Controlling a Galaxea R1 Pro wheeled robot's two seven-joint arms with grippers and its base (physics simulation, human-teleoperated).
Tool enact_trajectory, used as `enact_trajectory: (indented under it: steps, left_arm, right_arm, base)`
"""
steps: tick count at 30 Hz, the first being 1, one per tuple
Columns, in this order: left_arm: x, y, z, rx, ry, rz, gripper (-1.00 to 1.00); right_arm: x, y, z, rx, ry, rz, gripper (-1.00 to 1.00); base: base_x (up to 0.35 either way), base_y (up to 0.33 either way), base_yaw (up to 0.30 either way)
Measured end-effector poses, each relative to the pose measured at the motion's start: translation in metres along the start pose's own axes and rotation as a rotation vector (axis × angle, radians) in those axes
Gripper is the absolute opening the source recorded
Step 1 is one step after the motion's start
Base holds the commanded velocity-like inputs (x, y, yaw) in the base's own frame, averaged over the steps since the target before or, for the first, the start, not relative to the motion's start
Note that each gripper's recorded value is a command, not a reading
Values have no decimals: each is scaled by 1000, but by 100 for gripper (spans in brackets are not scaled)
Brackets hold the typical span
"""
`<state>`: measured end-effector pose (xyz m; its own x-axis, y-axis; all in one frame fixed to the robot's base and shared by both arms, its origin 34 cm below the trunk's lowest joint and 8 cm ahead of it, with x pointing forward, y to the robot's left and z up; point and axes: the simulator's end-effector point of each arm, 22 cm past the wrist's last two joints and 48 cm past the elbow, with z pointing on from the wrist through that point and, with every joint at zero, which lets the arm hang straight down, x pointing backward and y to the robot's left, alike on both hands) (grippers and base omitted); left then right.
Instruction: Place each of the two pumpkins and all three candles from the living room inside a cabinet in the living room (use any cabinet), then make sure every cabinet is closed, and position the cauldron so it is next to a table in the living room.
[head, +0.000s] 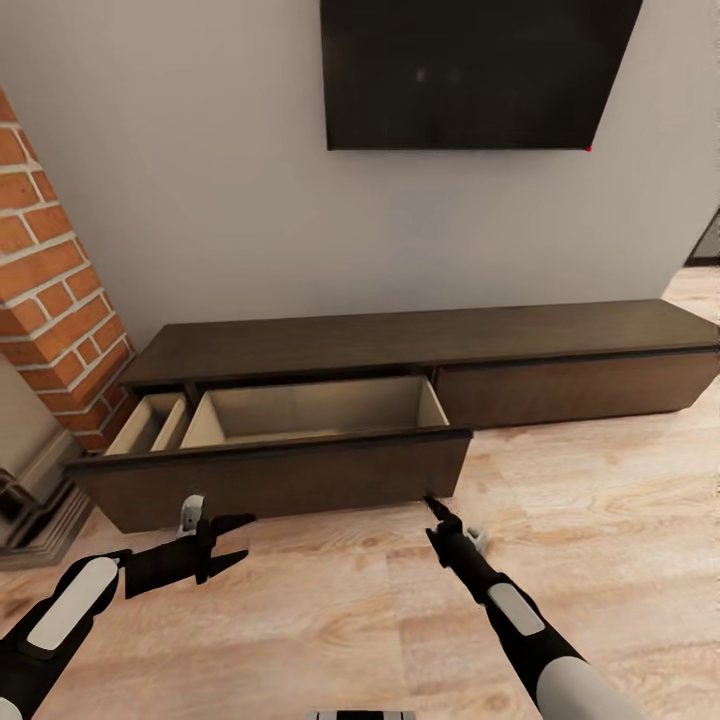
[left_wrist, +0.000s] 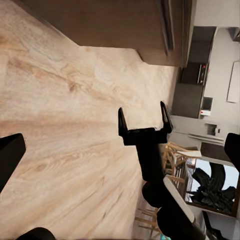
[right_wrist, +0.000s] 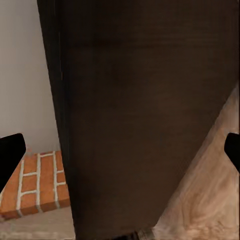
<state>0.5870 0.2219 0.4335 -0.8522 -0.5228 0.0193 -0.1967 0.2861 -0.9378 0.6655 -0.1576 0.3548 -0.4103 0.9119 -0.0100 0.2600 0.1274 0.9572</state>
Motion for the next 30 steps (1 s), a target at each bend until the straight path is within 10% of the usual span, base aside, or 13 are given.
enact_trajectory:
  steps: [4, 12, 30]
  left_arm:
    - [0, -1, 0, -1, 2, 5, 100]
    - [-2, -13, 1, 20, -1, 28, 100]
    - [-6, -44, -12, 32, -17, 99, 100]
  right_arm:
    - [37, -24, -9, 110, 197, 87, 100]
    - [64, -49, -35, 229, 398, 84, 100]
    - [54, -32, -37, 232, 385, -83, 100]
  base:
    - [-198, 0, 0]
    - [-69, -14, 0]
    - [-8, -3, 0]
